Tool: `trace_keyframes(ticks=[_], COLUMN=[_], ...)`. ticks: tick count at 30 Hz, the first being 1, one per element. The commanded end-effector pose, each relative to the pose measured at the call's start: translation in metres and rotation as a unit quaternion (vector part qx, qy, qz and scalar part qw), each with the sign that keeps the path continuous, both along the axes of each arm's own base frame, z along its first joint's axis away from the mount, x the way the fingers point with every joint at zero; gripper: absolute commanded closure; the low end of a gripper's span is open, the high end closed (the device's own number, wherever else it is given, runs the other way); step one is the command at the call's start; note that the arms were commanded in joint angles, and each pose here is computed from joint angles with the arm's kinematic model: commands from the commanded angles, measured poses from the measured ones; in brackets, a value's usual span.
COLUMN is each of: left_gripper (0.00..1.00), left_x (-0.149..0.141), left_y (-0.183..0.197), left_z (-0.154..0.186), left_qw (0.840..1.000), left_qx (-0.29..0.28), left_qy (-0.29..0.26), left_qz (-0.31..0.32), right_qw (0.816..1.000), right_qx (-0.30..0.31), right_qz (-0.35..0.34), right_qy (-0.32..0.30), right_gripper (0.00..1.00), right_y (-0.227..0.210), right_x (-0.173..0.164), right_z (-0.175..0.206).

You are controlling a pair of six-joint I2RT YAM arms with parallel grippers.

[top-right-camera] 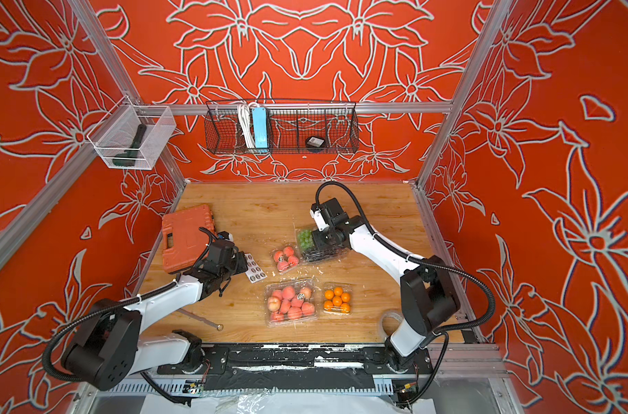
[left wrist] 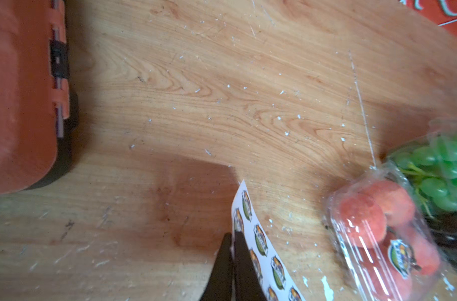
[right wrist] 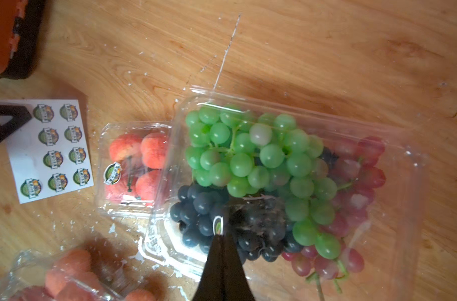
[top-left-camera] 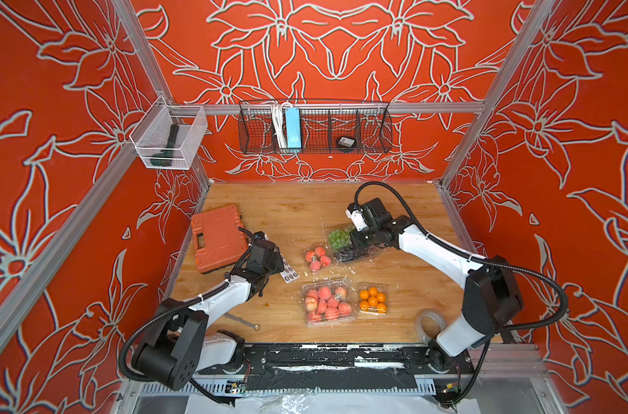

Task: Label fruit boxes
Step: Place the label sticker at the center of the board.

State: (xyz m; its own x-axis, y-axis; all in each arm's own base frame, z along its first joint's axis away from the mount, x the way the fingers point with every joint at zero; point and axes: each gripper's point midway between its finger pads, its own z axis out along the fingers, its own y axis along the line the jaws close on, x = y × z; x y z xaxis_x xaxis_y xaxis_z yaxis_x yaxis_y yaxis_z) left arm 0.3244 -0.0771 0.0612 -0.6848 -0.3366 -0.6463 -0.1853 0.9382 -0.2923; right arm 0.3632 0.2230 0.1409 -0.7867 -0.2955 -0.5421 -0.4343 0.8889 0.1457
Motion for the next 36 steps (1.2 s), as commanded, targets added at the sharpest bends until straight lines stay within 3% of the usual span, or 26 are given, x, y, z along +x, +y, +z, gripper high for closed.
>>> trace_keyframes(ticks=[1,3,12,17,22,25,36], left_gripper=[0.9,0.86,0.36,0.34,0.33,0.31,0.31], left_x=[-0.006,-0.006,-0.005,-0.007,-0.009,-0.009,-0.011], left_y=[0.009,0.015,0.016,0.014,0.012,0.006,-0.009], left_z=[-0.005,-0.001,0.009,0.018,0.03,0.036,0.046], left_qw=[1.0,0.999,0.999,0.999,0.998,0.997,0.993], left_qx=[0.011,0.017,0.016,0.006,-0.006,-0.02,-0.05], left_qy=[0.012,0.004,-0.016,-0.035,-0.062,-0.074,-0.099], left_qz=[0.019,0.032,0.033,0.026,0.017,0.003,-0.033], right_qw=[0.999,0.999,0.995,0.991,0.988,0.985,0.977], right_qx=[-0.022,-0.039,-0.089,-0.118,-0.138,-0.161,-0.2], right_qz=[-0.02,-0.029,-0.042,-0.051,-0.046,-0.051,-0.077], right_qy=[0.011,0.013,0.034,0.04,0.042,0.032,0.023], right_gripper=[1.0,1.0,1.0,0.98,0.8,0.76,0.82], right_y=[-0.012,-0.017,-0.021,-0.029,-0.028,-0.031,-0.041], right_x=[0.006,0.011,0.027,0.029,0.028,0.028,0.036], right_z=[-0.001,-0.005,-0.034,-0.043,-0.051,-0.05,-0.056])
